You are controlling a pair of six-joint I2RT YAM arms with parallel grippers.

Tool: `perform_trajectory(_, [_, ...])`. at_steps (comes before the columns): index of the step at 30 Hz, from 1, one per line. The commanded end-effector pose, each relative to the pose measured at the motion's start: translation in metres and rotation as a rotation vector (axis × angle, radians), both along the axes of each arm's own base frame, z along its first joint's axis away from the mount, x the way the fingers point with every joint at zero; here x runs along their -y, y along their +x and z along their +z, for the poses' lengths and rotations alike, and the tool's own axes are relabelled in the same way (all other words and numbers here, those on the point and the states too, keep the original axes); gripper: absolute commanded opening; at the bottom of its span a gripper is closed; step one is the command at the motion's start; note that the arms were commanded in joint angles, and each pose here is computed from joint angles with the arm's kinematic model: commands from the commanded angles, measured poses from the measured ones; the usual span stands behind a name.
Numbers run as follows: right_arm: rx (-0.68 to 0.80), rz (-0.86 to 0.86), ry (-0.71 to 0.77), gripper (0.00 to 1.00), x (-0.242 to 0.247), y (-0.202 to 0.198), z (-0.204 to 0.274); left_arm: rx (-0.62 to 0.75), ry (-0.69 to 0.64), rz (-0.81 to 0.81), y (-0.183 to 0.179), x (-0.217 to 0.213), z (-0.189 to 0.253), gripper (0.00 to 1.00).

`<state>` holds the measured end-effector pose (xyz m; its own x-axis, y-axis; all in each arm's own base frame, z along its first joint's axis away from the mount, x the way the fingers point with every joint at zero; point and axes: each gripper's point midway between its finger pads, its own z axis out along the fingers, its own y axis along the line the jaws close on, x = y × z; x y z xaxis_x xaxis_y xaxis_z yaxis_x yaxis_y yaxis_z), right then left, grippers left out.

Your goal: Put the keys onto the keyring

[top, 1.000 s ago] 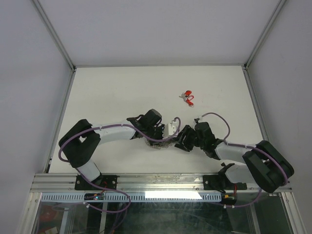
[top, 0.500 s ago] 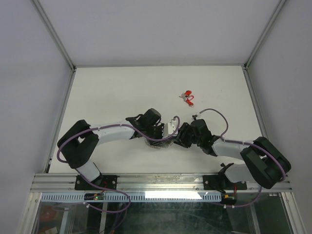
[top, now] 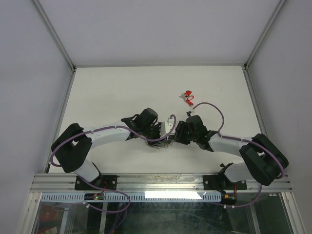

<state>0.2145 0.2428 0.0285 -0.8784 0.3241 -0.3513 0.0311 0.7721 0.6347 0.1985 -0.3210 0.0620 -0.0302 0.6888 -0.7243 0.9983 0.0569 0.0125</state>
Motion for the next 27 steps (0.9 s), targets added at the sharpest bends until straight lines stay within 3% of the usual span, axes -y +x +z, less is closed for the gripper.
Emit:
perform_trajectory(1, [0.042,0.093,-0.012,0.44,-0.014,0.0,0.003,0.036,-0.058,0.014,0.006,0.004,0.017,0.4])
perform_trajectory(5, [0.032,0.086,-0.054,0.41,-0.013,0.001,-0.001,0.037,-0.054,0.02,0.007,0.002,0.016,0.41])
perform_trajectory(12, [0.039,0.06,-0.106,0.2,-0.005,0.002,-0.002,0.029,-0.049,0.024,0.006,0.002,0.014,0.43])
perform_trajectory(20, [0.14,0.085,-0.007,0.05,-0.017,0.008,0.033,0.008,-0.041,0.038,0.006,0.003,0.008,0.6])
perform_trajectory(27, [0.208,0.116,0.034,0.0,-0.022,0.009,0.056,0.014,-0.043,0.032,0.009,0.006,0.005,0.63])
